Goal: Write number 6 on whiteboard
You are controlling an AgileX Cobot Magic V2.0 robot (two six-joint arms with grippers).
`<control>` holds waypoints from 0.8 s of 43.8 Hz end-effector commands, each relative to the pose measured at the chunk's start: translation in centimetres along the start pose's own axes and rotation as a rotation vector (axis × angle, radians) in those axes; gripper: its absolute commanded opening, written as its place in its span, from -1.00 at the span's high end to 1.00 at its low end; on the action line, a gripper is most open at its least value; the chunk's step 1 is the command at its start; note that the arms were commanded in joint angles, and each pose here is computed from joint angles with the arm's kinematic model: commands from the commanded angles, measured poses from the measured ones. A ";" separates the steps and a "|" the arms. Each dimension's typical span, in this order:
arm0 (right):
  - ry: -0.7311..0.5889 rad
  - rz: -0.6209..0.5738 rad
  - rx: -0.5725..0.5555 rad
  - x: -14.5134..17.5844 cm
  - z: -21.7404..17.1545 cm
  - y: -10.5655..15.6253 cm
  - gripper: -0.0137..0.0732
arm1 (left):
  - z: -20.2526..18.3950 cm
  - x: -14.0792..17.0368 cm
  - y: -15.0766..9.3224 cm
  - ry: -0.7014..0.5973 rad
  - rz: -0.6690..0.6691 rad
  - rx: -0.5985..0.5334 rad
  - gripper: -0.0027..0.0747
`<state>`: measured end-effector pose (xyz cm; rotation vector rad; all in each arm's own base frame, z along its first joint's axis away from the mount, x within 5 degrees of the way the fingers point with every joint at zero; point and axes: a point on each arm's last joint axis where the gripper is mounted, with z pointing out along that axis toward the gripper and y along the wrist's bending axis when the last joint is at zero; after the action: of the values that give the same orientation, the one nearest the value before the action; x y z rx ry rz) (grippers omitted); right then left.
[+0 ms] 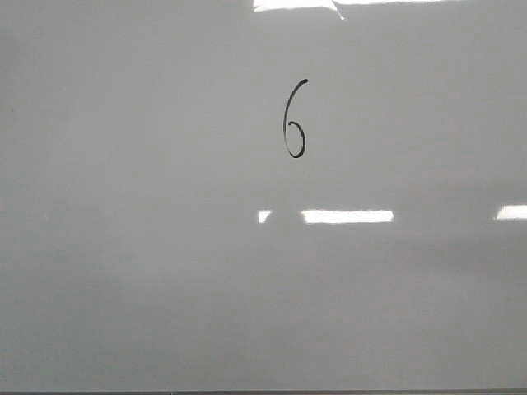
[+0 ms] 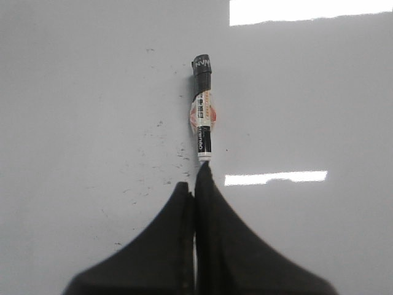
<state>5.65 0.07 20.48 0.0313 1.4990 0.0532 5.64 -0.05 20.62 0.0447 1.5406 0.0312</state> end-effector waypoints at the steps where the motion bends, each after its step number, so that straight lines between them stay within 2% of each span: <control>1: -0.096 -0.046 -0.031 -0.9 -0.2 0.2 0.84 | -0.1 -0.7 0.0 -0.093 -0.013 0.001 0.98; 5: -0.094 -0.041 -0.029 -0.9 -0.2 0.2 0.84 | -0.1 -0.7 0.0 -0.093 -0.013 0.001 0.98; 11: -0.094 0.046 -0.008 -0.9 -0.2 0.0 0.84 | -0.1 -0.7 0.0 -0.093 -0.013 0.001 0.98; 35: -0.112 0.032 0.010 -1.1 -0.2 -0.1 0.84 | -0.1 -0.7 0.0 -0.093 -0.013 0.001 0.98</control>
<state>5.65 0.03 20.38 0.0721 1.5082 0.0833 5.64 -0.05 20.62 0.0447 1.5406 0.0312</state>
